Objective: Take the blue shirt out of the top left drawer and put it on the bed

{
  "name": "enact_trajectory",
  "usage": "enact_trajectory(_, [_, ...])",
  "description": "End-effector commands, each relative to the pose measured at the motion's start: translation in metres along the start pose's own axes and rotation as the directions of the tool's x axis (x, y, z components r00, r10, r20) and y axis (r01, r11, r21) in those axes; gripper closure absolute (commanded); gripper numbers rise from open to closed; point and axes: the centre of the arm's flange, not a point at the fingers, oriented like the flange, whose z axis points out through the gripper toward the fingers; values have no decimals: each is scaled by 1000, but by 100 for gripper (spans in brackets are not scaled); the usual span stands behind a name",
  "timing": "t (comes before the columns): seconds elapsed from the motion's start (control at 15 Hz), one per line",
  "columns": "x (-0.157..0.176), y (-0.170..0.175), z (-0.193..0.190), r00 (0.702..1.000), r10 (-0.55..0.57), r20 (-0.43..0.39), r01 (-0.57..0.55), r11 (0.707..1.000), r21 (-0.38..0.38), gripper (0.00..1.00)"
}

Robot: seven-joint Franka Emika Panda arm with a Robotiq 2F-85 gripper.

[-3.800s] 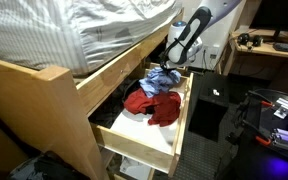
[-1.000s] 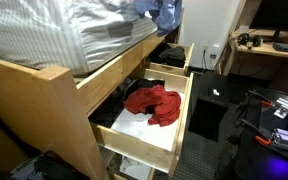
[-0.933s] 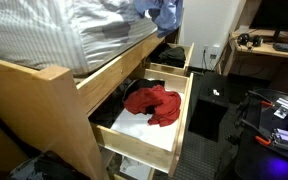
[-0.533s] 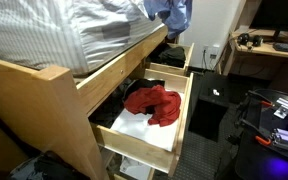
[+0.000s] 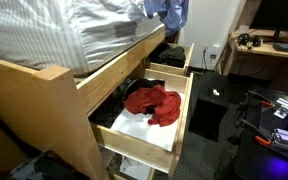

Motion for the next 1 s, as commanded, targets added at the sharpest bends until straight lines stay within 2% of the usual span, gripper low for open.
enact_trajectory(0.0, [0,0,0,1000,0,0,0,1000,0,96])
enact_trajectory(0.2, [0,0,0,1000,0,0,0,1000,1,99])
enact_trajectory(0.27, [-4,-6,10,1000,26,-14,-26,999,-22,99])
enact_trajectory(0.53, [24,-57,72,999,49,-2,-49,998,-40,99])
enact_trajectory(0.93, [50,-106,123,999,-20,-43,16,996,-88,99])
